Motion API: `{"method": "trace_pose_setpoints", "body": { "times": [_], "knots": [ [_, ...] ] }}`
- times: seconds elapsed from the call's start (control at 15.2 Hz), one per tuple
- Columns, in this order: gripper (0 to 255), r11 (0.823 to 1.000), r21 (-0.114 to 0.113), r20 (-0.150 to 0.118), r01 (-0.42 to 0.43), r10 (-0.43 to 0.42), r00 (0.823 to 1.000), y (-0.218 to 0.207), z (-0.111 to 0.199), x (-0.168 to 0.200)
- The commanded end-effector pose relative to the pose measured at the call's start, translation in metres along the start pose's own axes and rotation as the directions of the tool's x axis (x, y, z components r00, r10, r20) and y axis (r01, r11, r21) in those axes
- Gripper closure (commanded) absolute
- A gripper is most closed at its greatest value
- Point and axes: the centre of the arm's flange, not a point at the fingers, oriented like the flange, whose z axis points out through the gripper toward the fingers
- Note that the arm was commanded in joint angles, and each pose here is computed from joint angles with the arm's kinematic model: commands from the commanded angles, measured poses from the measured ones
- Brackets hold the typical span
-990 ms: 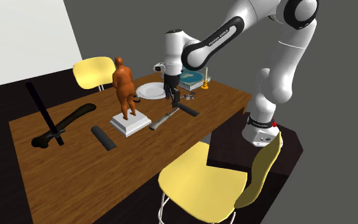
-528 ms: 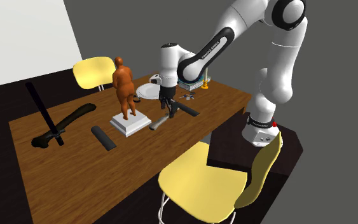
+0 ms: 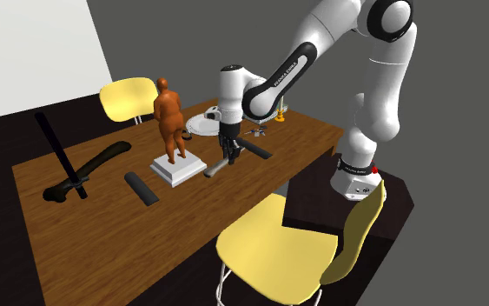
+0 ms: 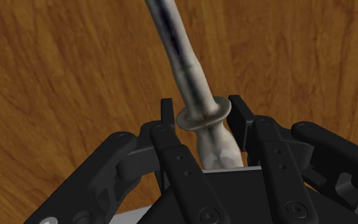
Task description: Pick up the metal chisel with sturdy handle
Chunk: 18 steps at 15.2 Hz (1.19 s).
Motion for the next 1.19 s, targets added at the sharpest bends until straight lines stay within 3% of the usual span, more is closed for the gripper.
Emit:
{"method": "trace_pose_setpoints", "body": {
  "times": [0.0, 0.4, 1.12],
  "knots": [
    [255, 1.000, 0.000, 0.000, 0.000, 0.000, 1.000, 0.000, 0.000, 0.000],
    [255, 1.000, 0.000, 0.000, 0.000, 0.000, 1.000, 0.000, 0.000, 0.000],
    [255, 1.000, 0.000, 0.000, 0.000, 0.000, 1.000, 0.000, -0.058, 0.004]
  ]
}}
